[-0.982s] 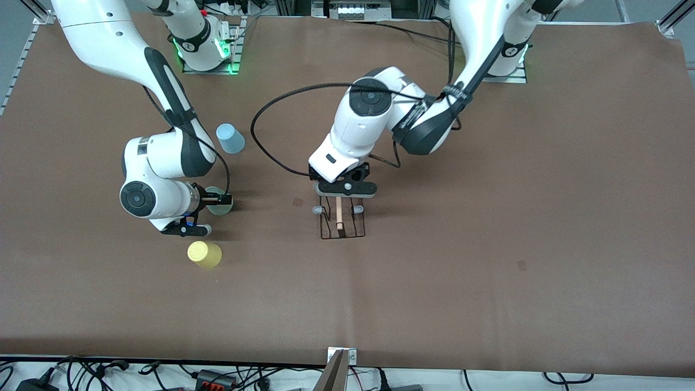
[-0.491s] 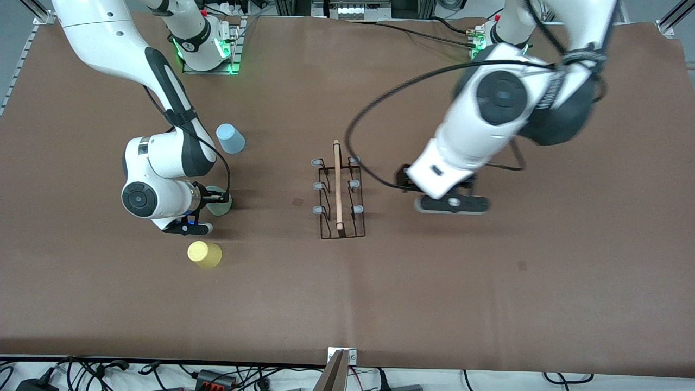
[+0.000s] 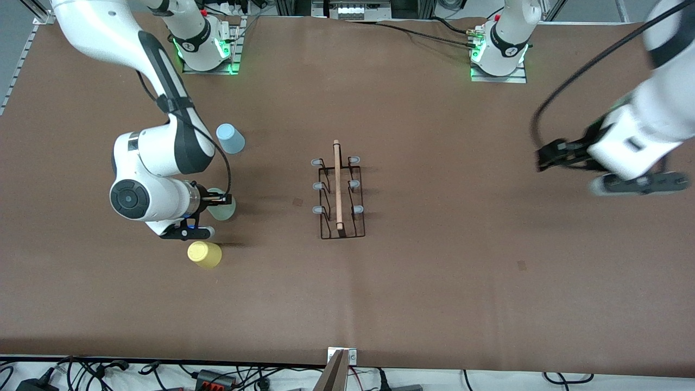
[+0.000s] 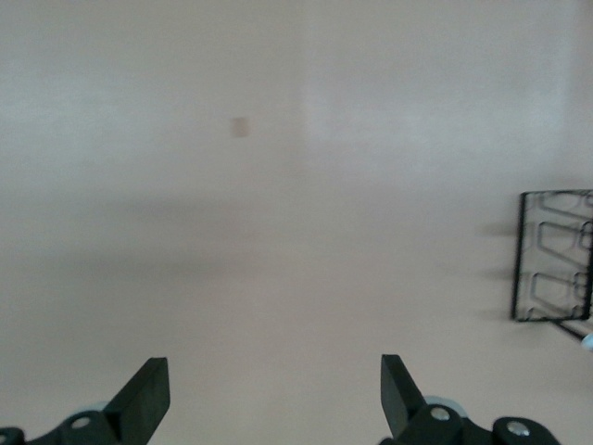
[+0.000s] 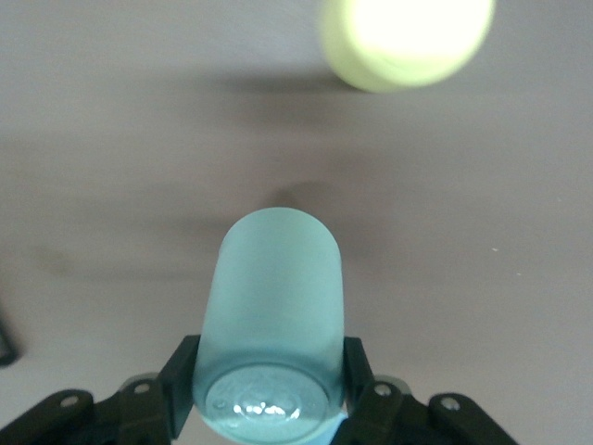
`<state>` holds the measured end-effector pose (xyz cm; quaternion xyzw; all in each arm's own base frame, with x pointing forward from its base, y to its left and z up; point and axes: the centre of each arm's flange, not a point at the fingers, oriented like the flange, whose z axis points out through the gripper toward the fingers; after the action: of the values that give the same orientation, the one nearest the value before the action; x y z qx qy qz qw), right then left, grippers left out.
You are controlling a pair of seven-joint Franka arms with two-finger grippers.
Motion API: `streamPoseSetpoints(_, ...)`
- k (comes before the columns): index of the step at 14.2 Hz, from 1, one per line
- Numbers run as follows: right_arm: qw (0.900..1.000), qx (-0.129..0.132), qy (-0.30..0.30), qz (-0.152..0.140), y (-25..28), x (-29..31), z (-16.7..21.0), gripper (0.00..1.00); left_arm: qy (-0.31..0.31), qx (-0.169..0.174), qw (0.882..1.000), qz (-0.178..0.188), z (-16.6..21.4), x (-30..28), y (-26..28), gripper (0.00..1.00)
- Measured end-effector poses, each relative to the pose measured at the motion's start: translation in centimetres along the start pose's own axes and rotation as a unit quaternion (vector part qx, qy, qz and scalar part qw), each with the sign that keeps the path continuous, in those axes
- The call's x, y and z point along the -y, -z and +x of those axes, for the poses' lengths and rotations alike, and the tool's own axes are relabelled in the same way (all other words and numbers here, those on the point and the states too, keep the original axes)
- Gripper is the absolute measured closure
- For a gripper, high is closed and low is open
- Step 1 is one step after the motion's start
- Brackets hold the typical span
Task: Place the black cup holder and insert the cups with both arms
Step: 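Move the teal cup onto a holder peg with the right gripper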
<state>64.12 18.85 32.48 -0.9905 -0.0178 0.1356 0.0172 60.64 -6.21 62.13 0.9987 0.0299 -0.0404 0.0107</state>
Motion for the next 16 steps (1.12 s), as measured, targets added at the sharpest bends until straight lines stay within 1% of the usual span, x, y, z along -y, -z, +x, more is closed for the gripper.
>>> streamPoseSetpoints(2, 1.000, -0.009, 0.017, -0.001, 3.2, 4.5, -1.3, 0.34, 0.001, 0.006, 1.000, 0.001, -0.7, 2.7, 0.9, 0.00)
streamPoseSetpoints(3, 1.000, -0.012, 0.020, -0.003, 3.8, 6.7, -2.1, 0.34, -0.004, 0.010, 1.000, 0.002, -0.7, 3.2, 0.7, 0.00)
streamPoseSetpoints(7, 1.000, -0.017, 0.016, -0.015, 3.6, 15.3, -5.6, 0.34, -0.011, 0.029, 1.000, 0.003, -0.6, 4.2, -0.5, 0.00)
streamPoseSetpoints(8, 1.000, -0.018, 0.011, -0.014, 3.6, 17.4, -6.6, 0.34, -0.011, 0.034, 0.999, 0.003, -0.5, 4.8, -1.0, 0.00)
streamPoseSetpoints(10, 1.000, -0.009, -0.003, 0.012, 3.8, 20.5, -8.3, 0.34, -0.012, 0.042, 0.999, 0.005, -0.9, 4.9, -2.2, 0.00)
streamPoseSetpoints(12, 0.999, -0.003, -0.008, 0.032, 4.3, 21.7, -8.9, 0.34, -0.011, 0.049, 0.999, 0.014, -2.4, 4.8, -3.2, 0.00)
streamPoseSetpoints(14, 0.999, 0.002, -0.005, 0.036, 4.2, 22.3, -9.2, 0.34, -0.004, 0.045, 0.999, 0.023, -4.2, 5.1, -3.3, 0.00)
streamPoseSetpoints(16, 0.999, 0.008, 0.002, 0.032, 3.5, 23.3, -9.8, 0.34, -0.002, 0.037, 0.999, 0.024, -5.1, 5.7, -3.1, 0.00)
